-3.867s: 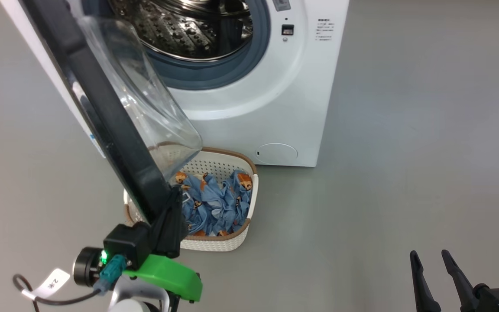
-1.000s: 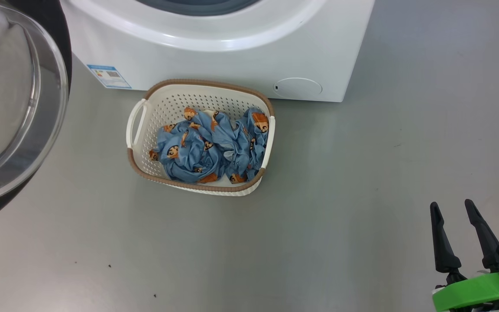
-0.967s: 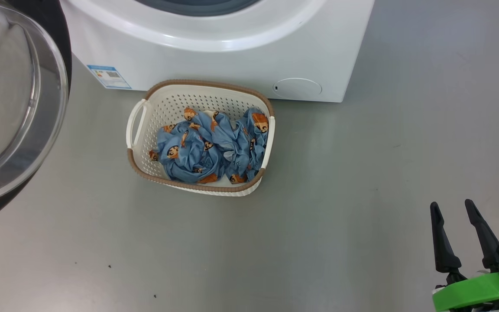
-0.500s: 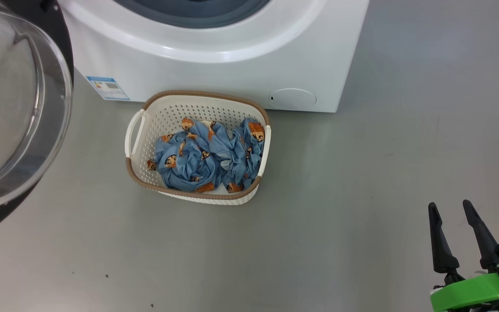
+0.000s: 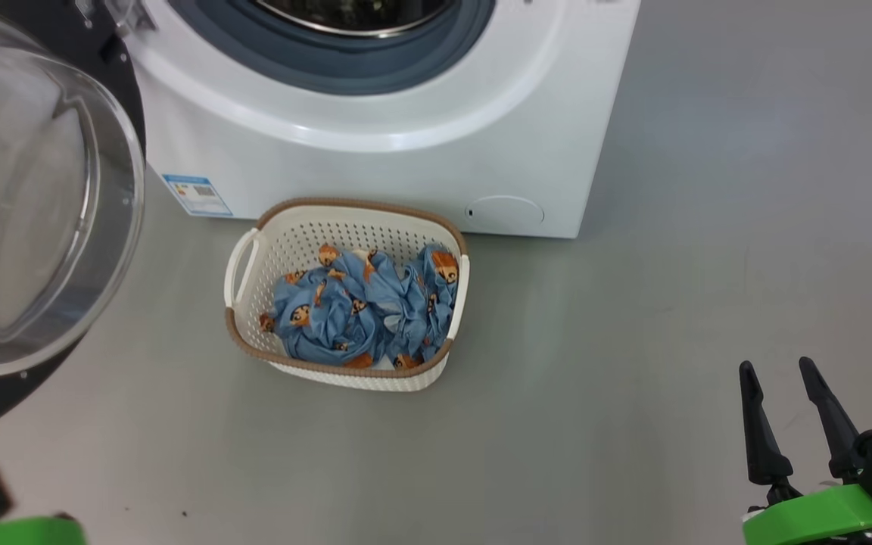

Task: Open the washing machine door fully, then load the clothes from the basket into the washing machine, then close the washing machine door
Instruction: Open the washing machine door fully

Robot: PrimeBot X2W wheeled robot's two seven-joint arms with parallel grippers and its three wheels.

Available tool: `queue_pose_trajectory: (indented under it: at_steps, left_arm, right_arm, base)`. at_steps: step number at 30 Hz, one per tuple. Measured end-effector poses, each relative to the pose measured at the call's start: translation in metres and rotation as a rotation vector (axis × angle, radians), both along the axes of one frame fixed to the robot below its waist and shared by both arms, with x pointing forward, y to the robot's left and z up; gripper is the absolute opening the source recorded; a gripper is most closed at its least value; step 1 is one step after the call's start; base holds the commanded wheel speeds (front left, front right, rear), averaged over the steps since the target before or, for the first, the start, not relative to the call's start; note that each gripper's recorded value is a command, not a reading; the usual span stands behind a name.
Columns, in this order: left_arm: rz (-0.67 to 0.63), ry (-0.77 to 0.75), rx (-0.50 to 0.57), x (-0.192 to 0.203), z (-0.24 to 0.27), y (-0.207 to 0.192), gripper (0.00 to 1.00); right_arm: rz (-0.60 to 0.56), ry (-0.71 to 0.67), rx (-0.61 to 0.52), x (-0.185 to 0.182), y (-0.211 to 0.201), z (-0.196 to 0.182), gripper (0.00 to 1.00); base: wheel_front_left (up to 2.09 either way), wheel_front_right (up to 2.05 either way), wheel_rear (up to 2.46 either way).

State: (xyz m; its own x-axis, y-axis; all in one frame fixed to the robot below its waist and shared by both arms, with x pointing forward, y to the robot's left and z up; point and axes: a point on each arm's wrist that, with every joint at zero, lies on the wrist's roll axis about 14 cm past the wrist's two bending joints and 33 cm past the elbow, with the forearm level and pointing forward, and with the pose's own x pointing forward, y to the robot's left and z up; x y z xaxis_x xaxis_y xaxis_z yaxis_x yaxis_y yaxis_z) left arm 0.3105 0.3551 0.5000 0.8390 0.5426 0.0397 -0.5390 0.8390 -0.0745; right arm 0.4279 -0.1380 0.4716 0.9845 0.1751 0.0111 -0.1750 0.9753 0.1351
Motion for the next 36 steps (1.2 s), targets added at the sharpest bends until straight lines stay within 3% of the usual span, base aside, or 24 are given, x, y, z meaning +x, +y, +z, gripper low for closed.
queue_pose_trajectory:
  at_steps: [9,10,12,14,36]
  left_arm:
    - [-0.199,-0.024,-0.034,0.001,0.001,-0.064,0.0]
    - [-0.223,-0.022,-0.041,0.002,0.0,-0.07,0.29]
    - [-0.266,-0.014,-0.055,0.006,-0.001,-0.083,0.48]
    - [-0.314,-0.009,-0.067,0.009,-0.003,-0.096,0.98]
    - [-0.566,-0.006,-0.093,0.034,0.002,-0.171,1.0]
  right_arm:
    - [0.002,-0.02,-0.004,-0.015,0.0,0.011,1.0]
    - [0.001,-0.025,-0.004,-0.016,0.0,0.013,1.0]
    - [-0.004,-0.035,-0.002,-0.019,-0.001,0.017,1.0]
    - [-0.007,-0.038,-0.004,-0.023,-0.003,0.019,1.0]
    - [-0.12,-0.08,-0.012,-0.072,-0.039,0.036,1.0]
  base:
    - [0.0,0.0,0.0]
    - [0.0,0.0,0.0]
    - [0.0,0.0,0.0]
    - [0.0,0.0,0.0]
    - [0.0,0.0,0.0]
